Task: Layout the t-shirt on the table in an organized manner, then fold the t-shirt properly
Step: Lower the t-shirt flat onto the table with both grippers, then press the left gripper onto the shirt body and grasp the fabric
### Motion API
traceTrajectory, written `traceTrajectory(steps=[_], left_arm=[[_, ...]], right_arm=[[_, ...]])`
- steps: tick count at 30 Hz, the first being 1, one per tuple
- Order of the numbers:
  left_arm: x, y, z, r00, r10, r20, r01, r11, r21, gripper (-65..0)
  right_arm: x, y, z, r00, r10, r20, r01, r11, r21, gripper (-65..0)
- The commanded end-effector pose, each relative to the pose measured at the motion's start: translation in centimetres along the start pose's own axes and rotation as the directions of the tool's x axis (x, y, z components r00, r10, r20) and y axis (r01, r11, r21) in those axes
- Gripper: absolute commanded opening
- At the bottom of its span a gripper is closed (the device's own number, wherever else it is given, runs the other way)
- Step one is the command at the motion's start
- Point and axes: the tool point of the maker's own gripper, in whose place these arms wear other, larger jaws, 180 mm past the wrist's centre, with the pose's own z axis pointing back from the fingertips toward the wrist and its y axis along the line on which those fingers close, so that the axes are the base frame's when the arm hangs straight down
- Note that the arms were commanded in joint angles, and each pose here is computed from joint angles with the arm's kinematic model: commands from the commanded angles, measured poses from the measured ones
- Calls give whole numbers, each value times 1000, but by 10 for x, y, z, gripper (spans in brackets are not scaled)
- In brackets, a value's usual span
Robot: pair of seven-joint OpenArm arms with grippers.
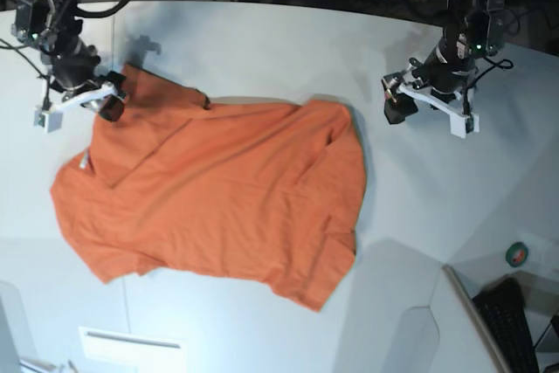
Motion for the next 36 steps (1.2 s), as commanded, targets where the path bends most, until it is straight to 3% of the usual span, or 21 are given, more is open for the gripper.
traceTrajectory(steps=[1, 3, 5, 8, 11, 14, 17, 21, 24, 30, 36], left_arm=[[14, -24, 3, 996, -67, 53, 70, 997, -45, -100], [16, -51, 7, 969, -231, 86, 234, 972, -33, -100], [24, -77, 11, 918, -373, 133, 376, 927, 0, -100], [38, -103, 11, 851, -494, 182, 487, 869, 80, -100], [49, -113, 0, 802, -592, 78, 571, 799, 190, -102], [56, -128, -16, 727, -684, -62, 676, 697, 241, -102], [66, -160, -30, 656, -751, -81, 748, 631, 208, -102], [63, -172, -55, 583, -799, -148, 811, 559, 176, -102], [62, -169, -70, 549, -813, -193, 835, 525, 166, -102], [67, -172, -88, 530, -813, -241, 848, 506, 155, -102], [66, -184, -104, 514, -828, -225, 858, 498, 126, -102]], right_arm=[[7, 2, 1, 1000, -12, 26, 11, 999, 32, -339], [2, -2, 0, 1000, -21, 11, 21, 999, 25, -341], [-1, -2, -1, 1000, -20, 5, 20, 999, 26, -342], [-5, -4, 1, 1000, -20, -4, 20, 1000, 22, -342], [-6, -6, 2, 1000, -22, -5, 22, 1000, 16, -342], [-7, -7, 2, 1000, -25, -7, 25, 1000, 12, -342], [-8, -8, 2, 1000, -26, -8, 26, 1000, 12, -344], [-8, -7, 2, 1000, -25, -9, 25, 1000, 13, -344], [-8, -8, 2, 1000, -26, -8, 26, 1000, 12, -344], [-8, -7, 2, 1000, -24, -10, 25, 1000, 14, -344], [-8, -5, 1, 1000, -23, -9, 23, 1000, 18, -344]])
